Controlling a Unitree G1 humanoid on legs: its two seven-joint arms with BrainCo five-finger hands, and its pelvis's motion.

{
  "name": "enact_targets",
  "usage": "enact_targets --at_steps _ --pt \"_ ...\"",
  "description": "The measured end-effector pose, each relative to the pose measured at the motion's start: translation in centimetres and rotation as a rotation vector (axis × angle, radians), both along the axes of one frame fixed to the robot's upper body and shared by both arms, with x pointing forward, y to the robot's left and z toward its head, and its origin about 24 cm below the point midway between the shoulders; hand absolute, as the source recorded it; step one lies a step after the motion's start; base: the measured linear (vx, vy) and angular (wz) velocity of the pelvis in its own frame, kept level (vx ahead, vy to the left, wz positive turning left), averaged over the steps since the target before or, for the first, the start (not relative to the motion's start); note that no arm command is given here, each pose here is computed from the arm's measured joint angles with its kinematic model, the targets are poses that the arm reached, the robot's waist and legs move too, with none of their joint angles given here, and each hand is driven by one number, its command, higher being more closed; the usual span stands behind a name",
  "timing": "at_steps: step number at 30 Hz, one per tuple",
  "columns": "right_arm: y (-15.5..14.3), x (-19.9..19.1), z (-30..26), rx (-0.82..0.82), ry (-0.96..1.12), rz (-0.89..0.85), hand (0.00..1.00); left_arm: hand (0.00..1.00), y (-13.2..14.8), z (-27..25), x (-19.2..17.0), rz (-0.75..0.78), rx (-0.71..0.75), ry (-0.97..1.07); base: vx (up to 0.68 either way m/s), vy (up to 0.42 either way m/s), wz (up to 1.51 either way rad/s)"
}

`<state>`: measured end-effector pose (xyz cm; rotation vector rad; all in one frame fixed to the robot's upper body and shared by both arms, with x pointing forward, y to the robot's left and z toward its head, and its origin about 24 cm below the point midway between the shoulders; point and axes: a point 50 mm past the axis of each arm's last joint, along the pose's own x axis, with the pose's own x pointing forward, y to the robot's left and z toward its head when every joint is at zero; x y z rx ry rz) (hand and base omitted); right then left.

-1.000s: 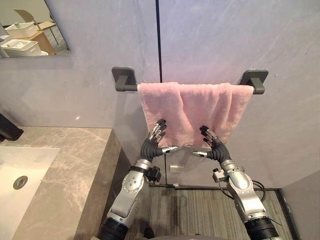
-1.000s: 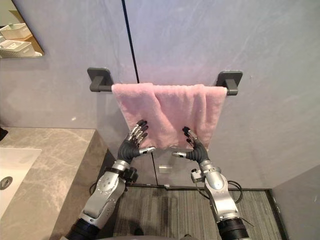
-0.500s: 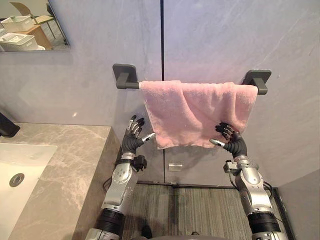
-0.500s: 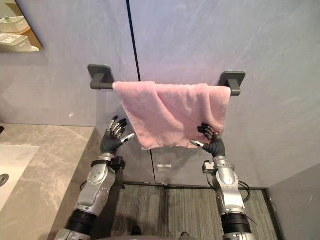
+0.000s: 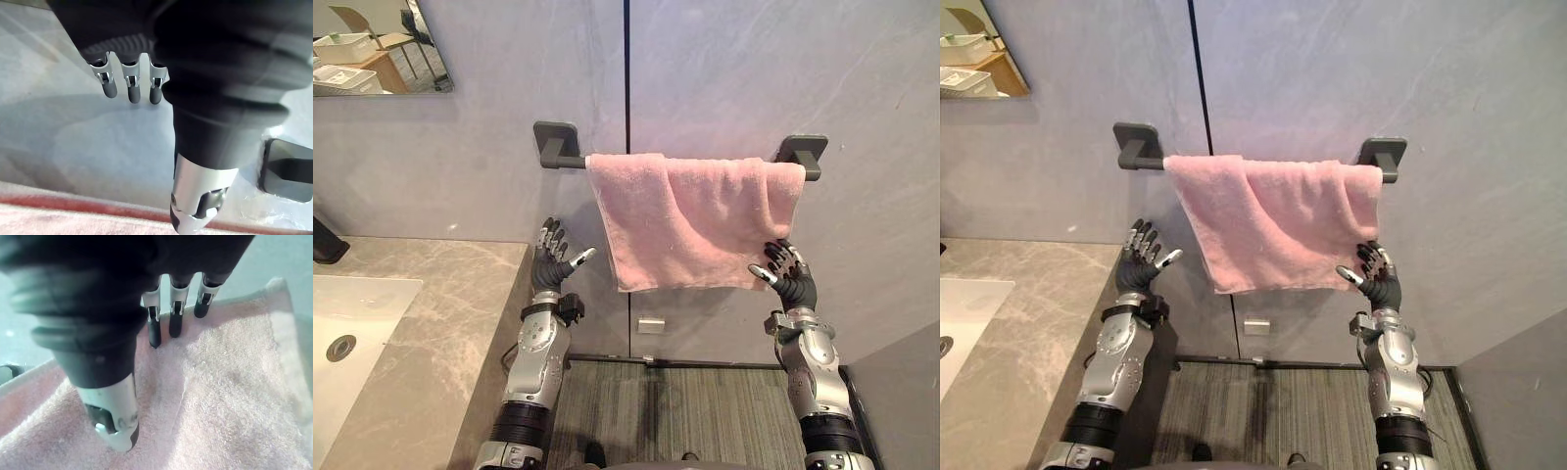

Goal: Organize washtable

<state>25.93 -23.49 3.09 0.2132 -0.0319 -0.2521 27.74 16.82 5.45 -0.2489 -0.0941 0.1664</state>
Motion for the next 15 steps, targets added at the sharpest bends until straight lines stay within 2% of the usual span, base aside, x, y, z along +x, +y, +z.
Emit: enact_targets --at_steps 8,15 --pt "-1.0 -1.2 -1.0 0.023 0.031 -0.061 0.0 0.0 1.3 -1.4 -1.3 0.052 -0.004 0.049 0.0 0.0 0.0" --pt "-2.9 -3.5 -2.1 -0.079 0.111 -0.152 0.0 0.0 2.3 -3.1 -4.4 0.103 0.011 0.104 -0.01 -0.002 0.02"
